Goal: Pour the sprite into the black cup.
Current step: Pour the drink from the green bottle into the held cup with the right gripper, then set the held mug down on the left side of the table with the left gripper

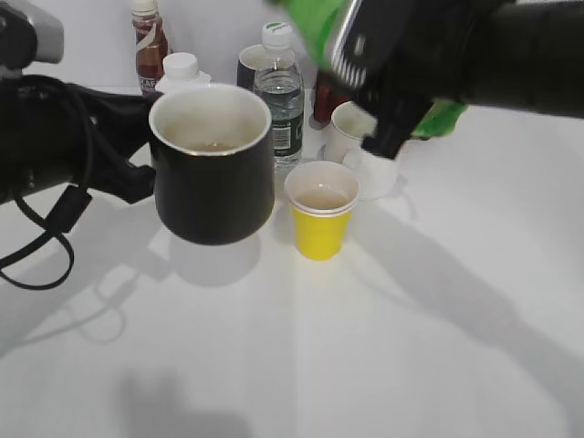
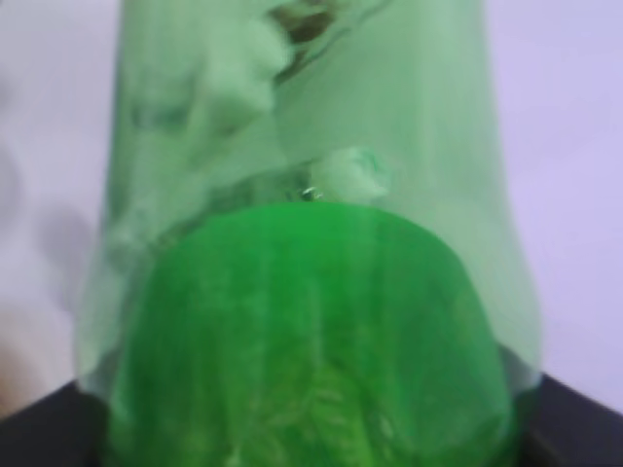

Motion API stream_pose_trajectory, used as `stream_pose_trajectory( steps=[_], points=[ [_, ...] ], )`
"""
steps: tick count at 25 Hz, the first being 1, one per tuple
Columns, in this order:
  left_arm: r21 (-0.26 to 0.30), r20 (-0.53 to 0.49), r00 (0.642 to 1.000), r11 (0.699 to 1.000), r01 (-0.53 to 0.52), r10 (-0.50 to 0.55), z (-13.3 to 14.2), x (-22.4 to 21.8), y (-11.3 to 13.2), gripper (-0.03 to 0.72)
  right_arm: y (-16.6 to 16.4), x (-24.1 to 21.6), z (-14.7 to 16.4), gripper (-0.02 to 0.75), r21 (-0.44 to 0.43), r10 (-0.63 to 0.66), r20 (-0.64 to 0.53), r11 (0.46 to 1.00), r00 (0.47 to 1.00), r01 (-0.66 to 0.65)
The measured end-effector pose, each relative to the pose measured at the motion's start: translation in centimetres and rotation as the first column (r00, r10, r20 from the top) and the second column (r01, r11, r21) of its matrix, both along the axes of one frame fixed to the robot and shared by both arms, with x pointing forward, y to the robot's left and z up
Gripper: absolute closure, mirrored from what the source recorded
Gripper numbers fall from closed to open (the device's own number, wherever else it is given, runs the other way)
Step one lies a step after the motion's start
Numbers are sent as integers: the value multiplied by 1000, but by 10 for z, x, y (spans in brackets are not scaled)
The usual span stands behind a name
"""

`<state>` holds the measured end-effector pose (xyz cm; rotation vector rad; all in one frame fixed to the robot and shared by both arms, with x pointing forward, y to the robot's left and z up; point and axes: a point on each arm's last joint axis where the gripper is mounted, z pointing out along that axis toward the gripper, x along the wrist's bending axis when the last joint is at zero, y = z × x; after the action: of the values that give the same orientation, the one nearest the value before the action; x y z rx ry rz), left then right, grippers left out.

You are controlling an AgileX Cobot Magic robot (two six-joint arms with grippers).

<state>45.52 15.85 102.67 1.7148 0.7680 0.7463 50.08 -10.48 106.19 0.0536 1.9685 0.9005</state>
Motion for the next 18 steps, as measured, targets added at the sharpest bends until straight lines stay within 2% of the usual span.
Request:
stream_pose_trajectory(
  steps=[2, 4, 6, 10, 14, 18],
  points=[
    [-16, 19, 1000, 1000, 3, -2, 2, 1, -1, 634, -2, -3, 7, 307, 154, -45, -92, 986, 995, 59],
    [-29, 35, 999, 1000, 1, 0, 1, 4, -1, 634, -6, -4, 13, 307, 301, -79, -197, 944, 977, 137],
    [-33, 36, 999, 999, -11, 12, -3, 9, 0, 634, -10, -2, 15, 307, 384, -99, -269, 901, 958, 201],
    [-45, 7, 995, 994, -100, 101, -17, 27, 13, 634, -31, 10, 15, 307, 488, -161, -367, 805, 916, 337],
    [-73, 12, 977, 975, -211, 213, -28, 47, 36, 634, -65, 21, 7, 307, 583, -230, -396, 686, 889, 436],
    [-82, 10, 959, 956, -282, 284, -46, 63, 52, 634, -90, 21, -10, 307, 671, -238, -424, 566, 874, 480]
  ],
)
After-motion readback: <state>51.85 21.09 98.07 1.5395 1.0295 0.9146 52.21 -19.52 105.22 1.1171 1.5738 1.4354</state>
